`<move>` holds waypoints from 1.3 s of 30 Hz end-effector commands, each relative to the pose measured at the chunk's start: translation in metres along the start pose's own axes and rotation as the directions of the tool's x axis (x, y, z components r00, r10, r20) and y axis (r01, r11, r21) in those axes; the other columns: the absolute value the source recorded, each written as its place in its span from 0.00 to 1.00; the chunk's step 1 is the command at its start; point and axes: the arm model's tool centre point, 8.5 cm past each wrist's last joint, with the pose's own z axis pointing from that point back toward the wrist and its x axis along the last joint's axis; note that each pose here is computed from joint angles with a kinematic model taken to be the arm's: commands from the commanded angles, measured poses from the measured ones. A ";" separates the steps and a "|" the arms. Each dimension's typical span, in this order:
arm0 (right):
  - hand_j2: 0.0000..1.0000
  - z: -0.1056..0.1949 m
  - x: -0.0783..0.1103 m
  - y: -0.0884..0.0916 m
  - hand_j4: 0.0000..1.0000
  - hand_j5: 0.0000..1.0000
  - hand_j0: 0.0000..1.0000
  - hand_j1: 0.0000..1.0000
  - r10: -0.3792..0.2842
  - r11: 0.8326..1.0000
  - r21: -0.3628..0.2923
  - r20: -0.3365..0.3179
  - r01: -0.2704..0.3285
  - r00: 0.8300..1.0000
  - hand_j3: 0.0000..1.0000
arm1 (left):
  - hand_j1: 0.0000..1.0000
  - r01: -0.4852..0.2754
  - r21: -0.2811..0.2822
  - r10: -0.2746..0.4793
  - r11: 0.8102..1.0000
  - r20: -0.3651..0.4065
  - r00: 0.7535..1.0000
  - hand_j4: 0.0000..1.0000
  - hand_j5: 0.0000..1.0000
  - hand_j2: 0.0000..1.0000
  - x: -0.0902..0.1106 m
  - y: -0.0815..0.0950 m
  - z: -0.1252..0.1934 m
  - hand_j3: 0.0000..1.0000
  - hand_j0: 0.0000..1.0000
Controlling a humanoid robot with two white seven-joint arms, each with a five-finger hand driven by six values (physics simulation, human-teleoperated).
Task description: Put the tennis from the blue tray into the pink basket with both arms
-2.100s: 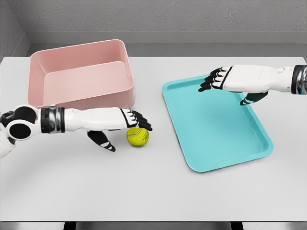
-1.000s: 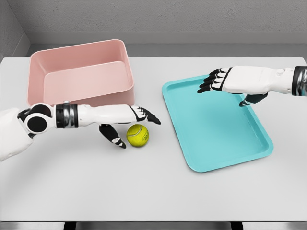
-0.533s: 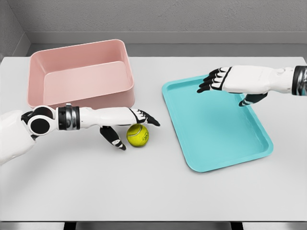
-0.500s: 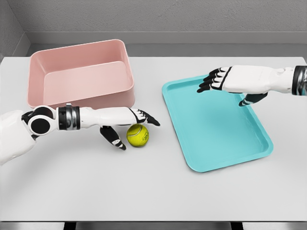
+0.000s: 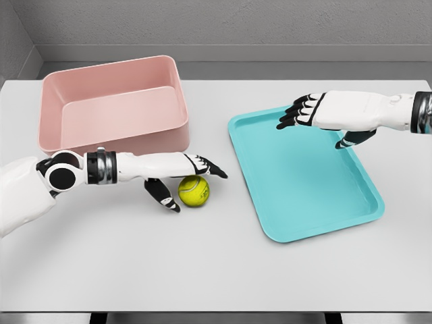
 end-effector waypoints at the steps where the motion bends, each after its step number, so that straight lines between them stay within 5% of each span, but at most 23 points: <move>1: 1.00 0.000 0.000 -0.001 1.00 1.00 1.00 1.00 -0.005 1.000 -0.004 -0.001 0.005 1.000 1.00 | 1.00 -0.009 0.006 0.009 1.000 -0.004 1.000 1.00 1.00 1.00 -0.002 0.000 0.000 1.00 1.00; 12: 1.00 0.000 0.000 0.002 1.00 1.00 1.00 1.00 -0.009 1.000 -0.001 0.001 0.009 1.000 1.00 | 1.00 -0.006 -0.002 0.006 1.000 -0.013 1.000 1.00 1.00 1.00 -0.005 -0.002 -0.004 1.00 1.00; 39: 1.00 -0.001 0.001 0.004 1.00 1.00 1.00 1.00 -0.014 1.000 0.000 0.004 0.014 1.000 1.00 | 0.63 -0.011 -0.004 0.011 1.000 -0.011 1.000 0.63 0.63 0.63 -0.004 -0.005 -0.003 0.63 0.63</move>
